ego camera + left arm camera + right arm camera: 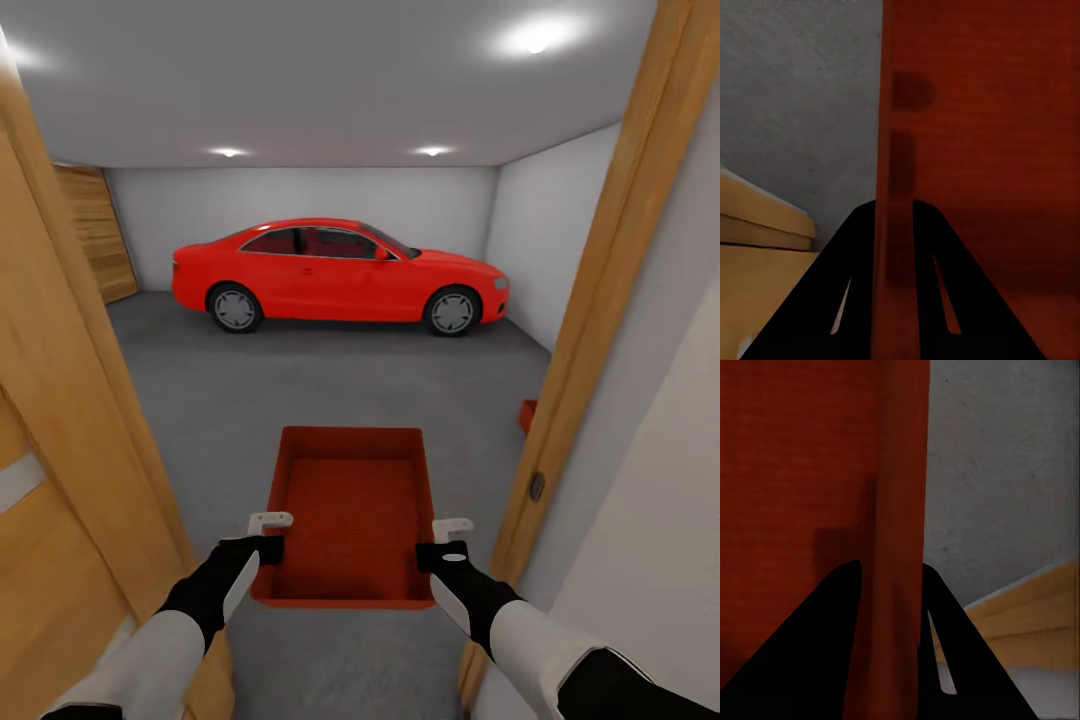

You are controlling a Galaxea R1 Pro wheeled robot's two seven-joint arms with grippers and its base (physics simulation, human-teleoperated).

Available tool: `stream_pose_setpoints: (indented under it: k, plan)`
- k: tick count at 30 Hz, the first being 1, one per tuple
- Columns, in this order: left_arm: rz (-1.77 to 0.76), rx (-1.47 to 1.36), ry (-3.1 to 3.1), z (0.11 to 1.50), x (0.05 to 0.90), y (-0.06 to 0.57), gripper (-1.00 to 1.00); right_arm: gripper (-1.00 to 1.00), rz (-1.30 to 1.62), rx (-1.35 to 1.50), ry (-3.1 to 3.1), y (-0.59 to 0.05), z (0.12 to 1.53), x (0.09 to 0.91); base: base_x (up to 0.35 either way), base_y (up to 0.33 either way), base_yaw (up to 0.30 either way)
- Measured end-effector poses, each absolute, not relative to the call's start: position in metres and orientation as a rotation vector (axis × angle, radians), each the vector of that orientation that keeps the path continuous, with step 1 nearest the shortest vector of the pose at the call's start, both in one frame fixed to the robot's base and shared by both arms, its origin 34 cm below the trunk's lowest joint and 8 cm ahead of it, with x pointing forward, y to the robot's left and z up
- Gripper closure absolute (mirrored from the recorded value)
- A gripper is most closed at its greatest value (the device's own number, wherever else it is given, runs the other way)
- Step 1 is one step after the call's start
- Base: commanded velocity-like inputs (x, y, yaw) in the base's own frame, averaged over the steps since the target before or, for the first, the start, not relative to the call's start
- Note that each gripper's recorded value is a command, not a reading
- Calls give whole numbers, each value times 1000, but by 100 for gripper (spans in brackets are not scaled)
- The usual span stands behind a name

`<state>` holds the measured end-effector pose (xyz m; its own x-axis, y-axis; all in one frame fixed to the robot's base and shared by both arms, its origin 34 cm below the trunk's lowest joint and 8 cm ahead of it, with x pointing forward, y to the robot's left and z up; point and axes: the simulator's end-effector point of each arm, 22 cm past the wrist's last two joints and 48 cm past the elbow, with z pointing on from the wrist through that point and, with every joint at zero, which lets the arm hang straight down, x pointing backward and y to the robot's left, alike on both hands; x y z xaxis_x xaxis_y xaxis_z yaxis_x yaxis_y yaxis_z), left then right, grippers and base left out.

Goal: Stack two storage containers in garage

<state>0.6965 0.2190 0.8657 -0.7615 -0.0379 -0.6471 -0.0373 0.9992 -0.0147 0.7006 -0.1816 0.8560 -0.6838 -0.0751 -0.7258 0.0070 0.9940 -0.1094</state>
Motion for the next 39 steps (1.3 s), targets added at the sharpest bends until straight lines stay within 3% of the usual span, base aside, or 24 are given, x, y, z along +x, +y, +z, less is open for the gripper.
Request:
stream_pose_setpoints:
  k: [15,39]
  plan:
    - [-1,-52,2438,866,696,219,100,100,-131,-46,2321,-182,856,700,156,150,-18]
    - [0,-51,2437,866,696,218,100,100,-130,-46,2321,-182,856,701,17,3,0]
